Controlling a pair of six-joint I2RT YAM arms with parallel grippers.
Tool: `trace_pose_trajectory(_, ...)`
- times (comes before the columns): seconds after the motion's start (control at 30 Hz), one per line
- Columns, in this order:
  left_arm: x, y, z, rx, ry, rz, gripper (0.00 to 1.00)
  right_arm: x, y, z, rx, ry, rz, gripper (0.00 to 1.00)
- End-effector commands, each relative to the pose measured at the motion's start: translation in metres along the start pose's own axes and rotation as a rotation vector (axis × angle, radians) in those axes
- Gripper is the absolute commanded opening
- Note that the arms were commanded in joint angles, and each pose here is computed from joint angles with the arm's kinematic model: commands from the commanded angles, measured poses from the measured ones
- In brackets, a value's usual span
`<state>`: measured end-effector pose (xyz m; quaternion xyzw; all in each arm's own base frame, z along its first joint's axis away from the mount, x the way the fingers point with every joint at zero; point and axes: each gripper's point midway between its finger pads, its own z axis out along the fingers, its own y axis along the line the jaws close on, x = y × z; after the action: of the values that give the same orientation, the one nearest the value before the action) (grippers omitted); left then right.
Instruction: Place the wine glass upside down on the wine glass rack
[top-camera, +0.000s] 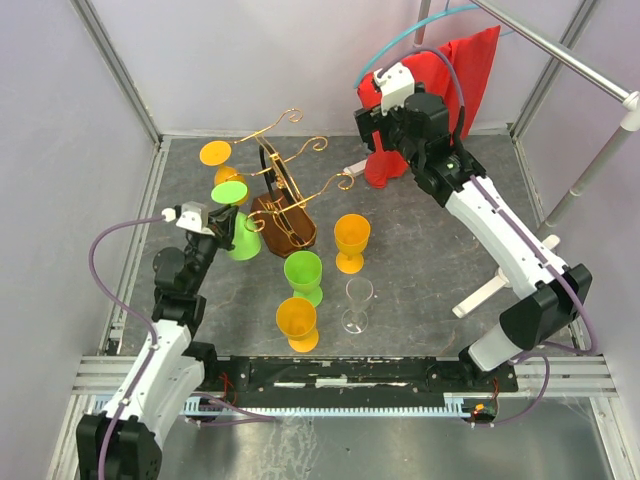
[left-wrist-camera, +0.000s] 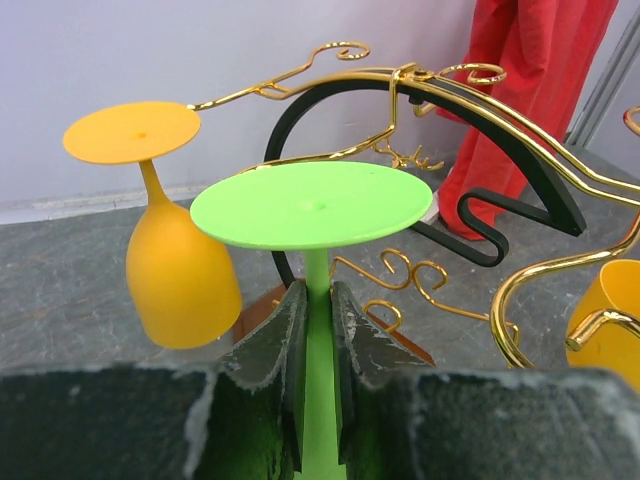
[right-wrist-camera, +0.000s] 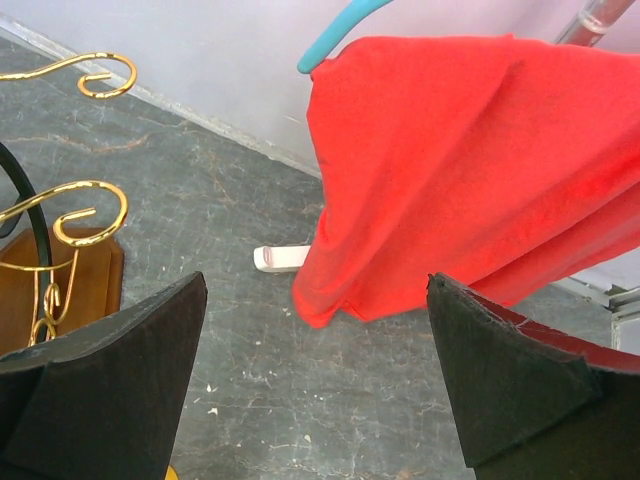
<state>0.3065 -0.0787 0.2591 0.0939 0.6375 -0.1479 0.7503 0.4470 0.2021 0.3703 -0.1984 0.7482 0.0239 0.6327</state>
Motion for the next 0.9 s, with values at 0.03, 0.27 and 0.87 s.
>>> trace_pose_trajectory(0.03, -0.029, -0.002, 0.01, 0.02, -0.163, -0.01, 0.03, -0.026, -0.006, -0.01, 0.0, -0.089, 0.018, 0.99)
trace_pose_trajectory(0.27, -0.026, 0.006, 0.028, 0.001, -0.203, -0.001, 0.03, -0.023, -0.005, -0.01, -0.003, -0.083, 0.018, 0.99)
trace_pose_trajectory(0.87, -0.021, 0.001, 0.064, 0.047, -0.211, -0.012, 0.03, -0.019, -0.01, -0.009, 0.015, -0.074, 0.012, 0.99)
